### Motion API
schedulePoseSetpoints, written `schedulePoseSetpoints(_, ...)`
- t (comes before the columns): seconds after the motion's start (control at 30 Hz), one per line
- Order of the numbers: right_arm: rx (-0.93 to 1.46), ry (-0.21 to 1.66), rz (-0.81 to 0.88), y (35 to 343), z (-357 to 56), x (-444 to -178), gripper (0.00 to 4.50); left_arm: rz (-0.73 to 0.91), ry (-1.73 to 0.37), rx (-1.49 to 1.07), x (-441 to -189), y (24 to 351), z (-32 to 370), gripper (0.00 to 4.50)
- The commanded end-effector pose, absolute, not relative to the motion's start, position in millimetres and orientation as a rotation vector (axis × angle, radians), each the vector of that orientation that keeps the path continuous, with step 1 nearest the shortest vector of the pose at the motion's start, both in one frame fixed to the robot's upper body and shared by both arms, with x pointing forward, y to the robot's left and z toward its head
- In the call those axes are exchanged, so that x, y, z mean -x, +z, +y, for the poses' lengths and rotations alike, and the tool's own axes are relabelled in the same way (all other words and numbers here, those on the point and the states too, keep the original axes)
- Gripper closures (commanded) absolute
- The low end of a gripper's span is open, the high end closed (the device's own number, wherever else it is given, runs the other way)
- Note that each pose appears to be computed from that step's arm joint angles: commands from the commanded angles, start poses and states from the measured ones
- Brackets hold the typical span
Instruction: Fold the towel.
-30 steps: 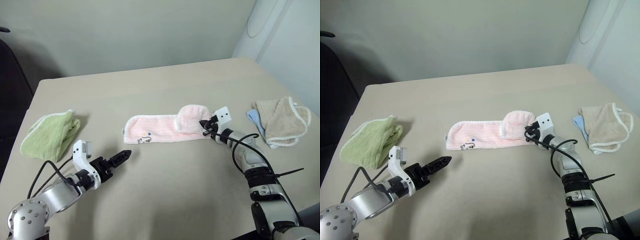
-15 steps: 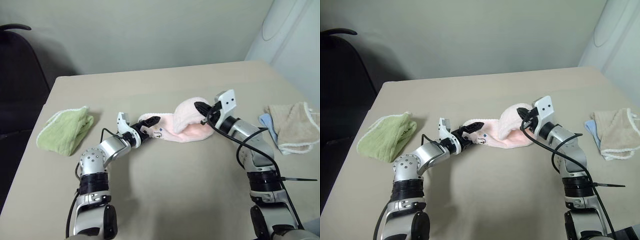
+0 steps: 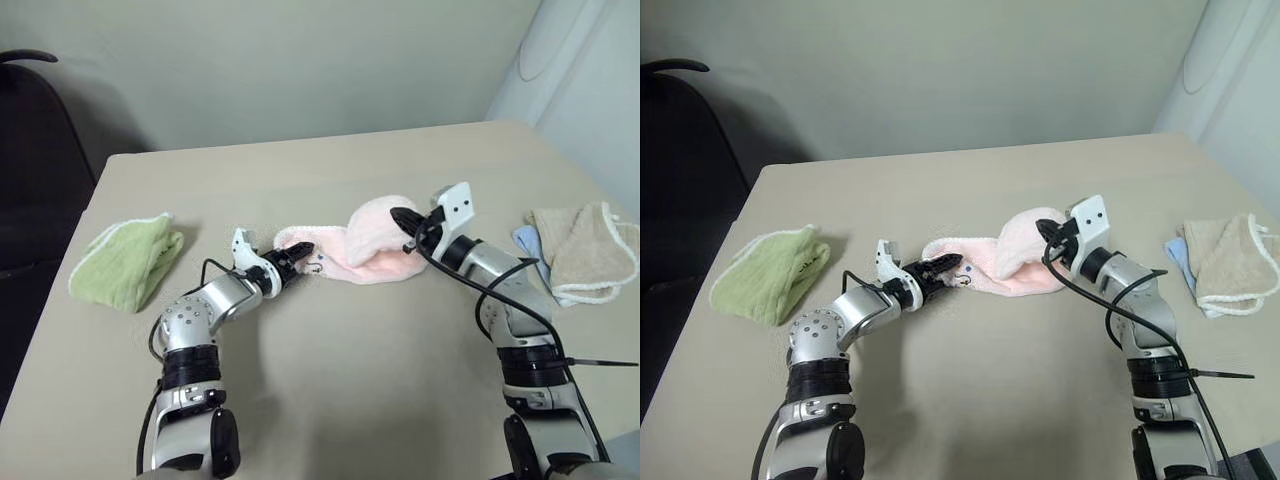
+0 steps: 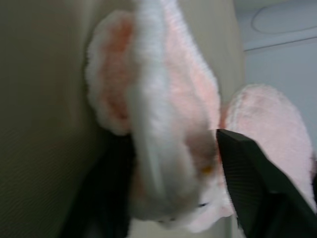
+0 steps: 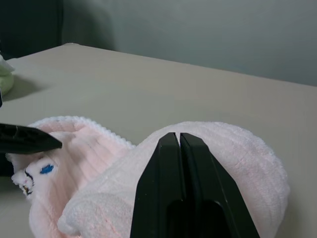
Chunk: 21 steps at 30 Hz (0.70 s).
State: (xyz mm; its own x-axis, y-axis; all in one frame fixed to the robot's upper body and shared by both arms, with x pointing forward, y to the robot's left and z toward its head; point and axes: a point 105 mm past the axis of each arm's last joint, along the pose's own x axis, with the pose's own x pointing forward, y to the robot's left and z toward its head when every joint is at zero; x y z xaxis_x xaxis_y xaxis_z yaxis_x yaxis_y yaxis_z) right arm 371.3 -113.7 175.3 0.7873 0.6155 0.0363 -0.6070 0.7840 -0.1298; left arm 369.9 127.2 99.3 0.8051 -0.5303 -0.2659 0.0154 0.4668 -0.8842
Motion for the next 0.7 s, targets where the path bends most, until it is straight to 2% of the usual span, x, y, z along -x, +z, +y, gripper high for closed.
schedulePoseSetpoints(0.03,0.142,0.665,-0.11,184.3,-112.7,-367.2,4.38,0.575,-0.339,1.05,-368.1,93.9,129.7,3.14)
schedulePoseSetpoints(0.13,0.164,0.656,-0.072,175.4,-115.2,-368.7,4.38,0.556,-0.348,1.043,-368.2,96.9,130.7,4.27)
schedulePoseSetpoints(0.17,0.174,0.652,-0.055,171.3,-116.5,-368.9,4.38,0.547,-0.351,1.043,-368.0,98.3,131.0,4.48)
schedulePoseSetpoints(0.3,0.205,0.654,-0.003,158.0,-119.3,-366.9,4.38,0.52,-0.361,1.038,-367.9,102.5,132.1,4.48)
schedulePoseSetpoints(0.7,0.24,0.638,0.04,146.9,-125.0,-365.6,4.38,0.412,-0.34,1.065,-372.0,120.5,148.5,4.48)
